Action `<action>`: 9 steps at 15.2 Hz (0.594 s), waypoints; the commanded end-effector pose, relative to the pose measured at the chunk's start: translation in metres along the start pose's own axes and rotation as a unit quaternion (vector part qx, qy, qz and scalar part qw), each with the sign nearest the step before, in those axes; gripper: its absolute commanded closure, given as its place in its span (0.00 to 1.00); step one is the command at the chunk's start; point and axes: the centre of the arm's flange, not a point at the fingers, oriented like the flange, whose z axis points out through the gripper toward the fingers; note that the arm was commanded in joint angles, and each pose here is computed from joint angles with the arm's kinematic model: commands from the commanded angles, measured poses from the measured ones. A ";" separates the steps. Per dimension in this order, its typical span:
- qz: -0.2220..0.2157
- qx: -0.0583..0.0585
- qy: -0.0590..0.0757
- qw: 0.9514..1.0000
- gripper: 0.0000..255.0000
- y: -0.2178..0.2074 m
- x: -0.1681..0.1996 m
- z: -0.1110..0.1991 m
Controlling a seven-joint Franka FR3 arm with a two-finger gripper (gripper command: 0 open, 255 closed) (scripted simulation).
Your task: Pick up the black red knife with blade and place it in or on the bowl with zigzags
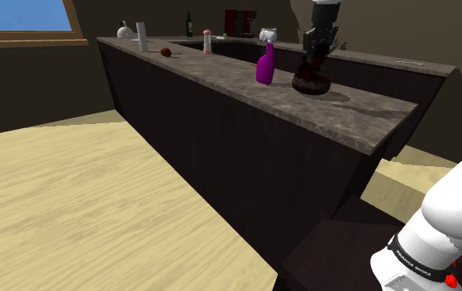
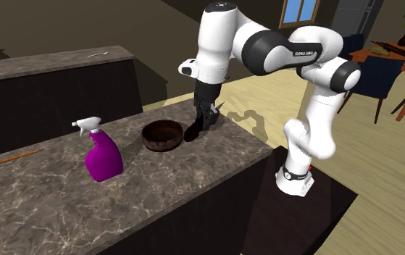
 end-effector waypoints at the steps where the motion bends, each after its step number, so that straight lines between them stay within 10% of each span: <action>1: 0.000 0.000 0.000 1.000 1.00 0.024 0.013 0.002; 9: 0.000 0.000 0.000 1.000 1.00 0.111 0.071 0.014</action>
